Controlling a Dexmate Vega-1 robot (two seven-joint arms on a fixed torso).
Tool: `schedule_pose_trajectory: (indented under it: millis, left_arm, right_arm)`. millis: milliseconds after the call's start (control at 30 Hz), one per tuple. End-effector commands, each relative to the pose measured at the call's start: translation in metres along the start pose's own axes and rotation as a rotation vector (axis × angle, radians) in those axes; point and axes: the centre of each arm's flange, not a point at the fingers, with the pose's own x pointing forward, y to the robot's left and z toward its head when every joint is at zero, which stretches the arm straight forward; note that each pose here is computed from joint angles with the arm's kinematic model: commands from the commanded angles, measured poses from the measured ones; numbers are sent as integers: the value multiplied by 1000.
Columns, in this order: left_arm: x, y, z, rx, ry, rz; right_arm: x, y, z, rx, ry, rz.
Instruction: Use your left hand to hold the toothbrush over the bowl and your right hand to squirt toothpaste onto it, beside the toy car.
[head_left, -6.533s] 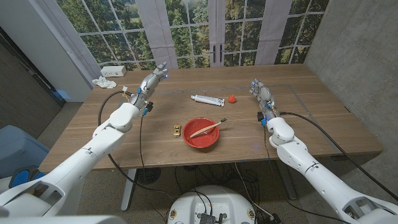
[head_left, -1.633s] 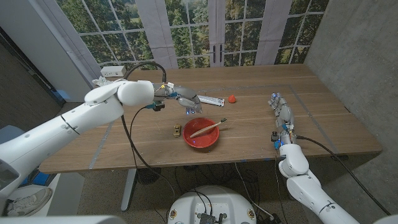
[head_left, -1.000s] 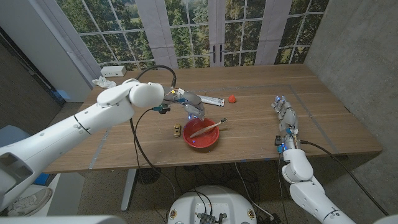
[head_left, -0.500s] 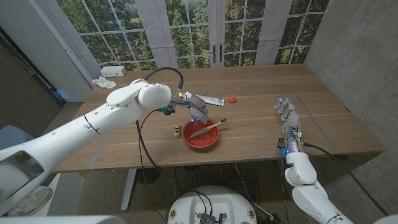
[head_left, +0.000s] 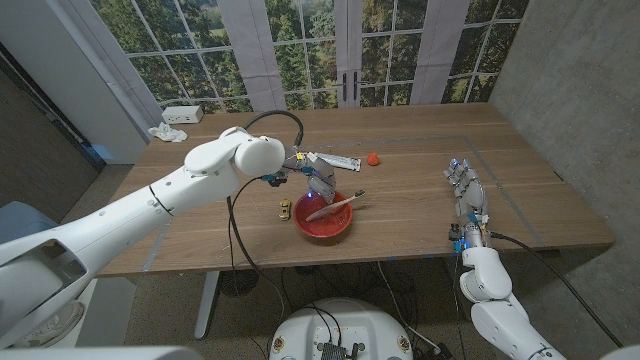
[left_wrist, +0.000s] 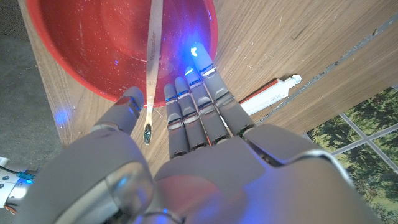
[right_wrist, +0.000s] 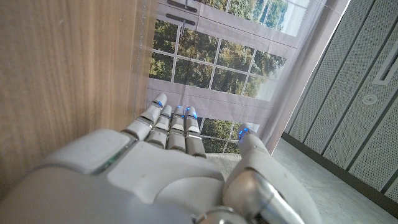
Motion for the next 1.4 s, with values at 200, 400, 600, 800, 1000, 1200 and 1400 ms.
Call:
schedule_pose_trajectory:
  millis: [200,400,600,800,1000,1200,1400]
  left_arm:
    - [4,-2,29,190,13,68]
    - [6,-10,34,213,36,74]
    - [6,-18,38,252,73,85]
    - [7,-25,41,282,104,99]
    - [8,-31,42,287,115,106]
    - [9,-34,39,278,117,114]
    - [14,-37,35,229,96,90]
  right_arm:
    - [-9,-10,-4,12,-9,-20]
    - [-13,-11,-5,16,-13,-21]
    - [-14,-11,-4,10,-14,-15]
    - [-14,-11,-4,7,-11,-11]
    - [-15,-12,-4,3,-7,-10]
    - [-15,-11,-3,-14,-11,-5]
    - [-16,-11,0,-30,-18,-5]
